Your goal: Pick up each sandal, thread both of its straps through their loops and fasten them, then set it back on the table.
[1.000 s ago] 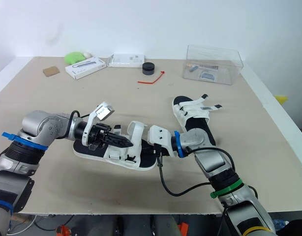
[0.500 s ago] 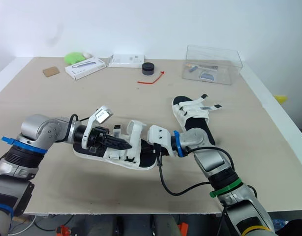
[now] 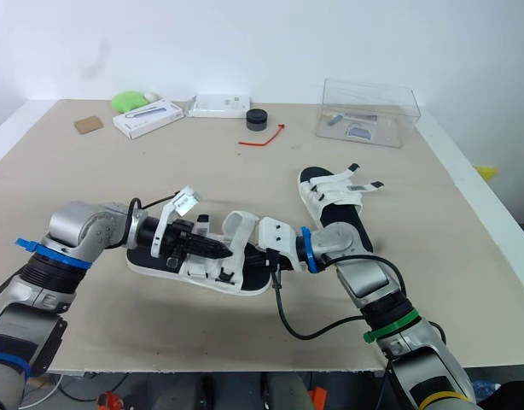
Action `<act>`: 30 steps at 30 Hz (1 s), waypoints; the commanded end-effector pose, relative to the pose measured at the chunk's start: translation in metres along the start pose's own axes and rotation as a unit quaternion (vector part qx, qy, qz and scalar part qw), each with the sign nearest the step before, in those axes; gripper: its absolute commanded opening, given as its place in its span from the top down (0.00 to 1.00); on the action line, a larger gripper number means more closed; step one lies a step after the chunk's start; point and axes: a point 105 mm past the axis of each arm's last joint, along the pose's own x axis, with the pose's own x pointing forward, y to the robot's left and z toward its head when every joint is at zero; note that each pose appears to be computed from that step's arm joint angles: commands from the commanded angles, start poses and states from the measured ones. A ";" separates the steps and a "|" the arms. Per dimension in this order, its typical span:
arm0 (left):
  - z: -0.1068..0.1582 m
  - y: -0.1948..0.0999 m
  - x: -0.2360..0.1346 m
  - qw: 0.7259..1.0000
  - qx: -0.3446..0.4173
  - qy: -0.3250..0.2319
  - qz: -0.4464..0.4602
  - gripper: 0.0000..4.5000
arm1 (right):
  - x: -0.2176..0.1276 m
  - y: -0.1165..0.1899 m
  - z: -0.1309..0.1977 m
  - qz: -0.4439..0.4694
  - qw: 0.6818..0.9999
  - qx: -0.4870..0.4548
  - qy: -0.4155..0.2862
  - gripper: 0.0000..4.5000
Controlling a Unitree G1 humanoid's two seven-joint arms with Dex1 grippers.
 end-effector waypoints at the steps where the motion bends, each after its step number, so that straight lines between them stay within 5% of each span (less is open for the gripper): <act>1: -0.010 0.000 -0.001 1.000 -0.003 0.021 0.000 0.98 | 0.000 0.003 -0.021 -0.005 0.999 0.022 0.041 1.00; 8: 0.019 -0.019 -0.007 0.999 -0.006 -0.035 -0.041 0.98 | -0.001 0.004 -0.022 -0.003 0.999 0.022 0.042 1.00; 15: 0.021 -0.034 -0.008 0.997 -0.017 -0.042 -0.063 0.98 | -0.001 0.004 -0.022 -0.002 0.999 0.020 0.043 1.00; 30: 0.019 -0.014 -0.007 0.997 -0.033 -0.064 -0.022 0.98 | -0.001 0.006 -0.023 0.004 0.999 0.017 0.046 1.00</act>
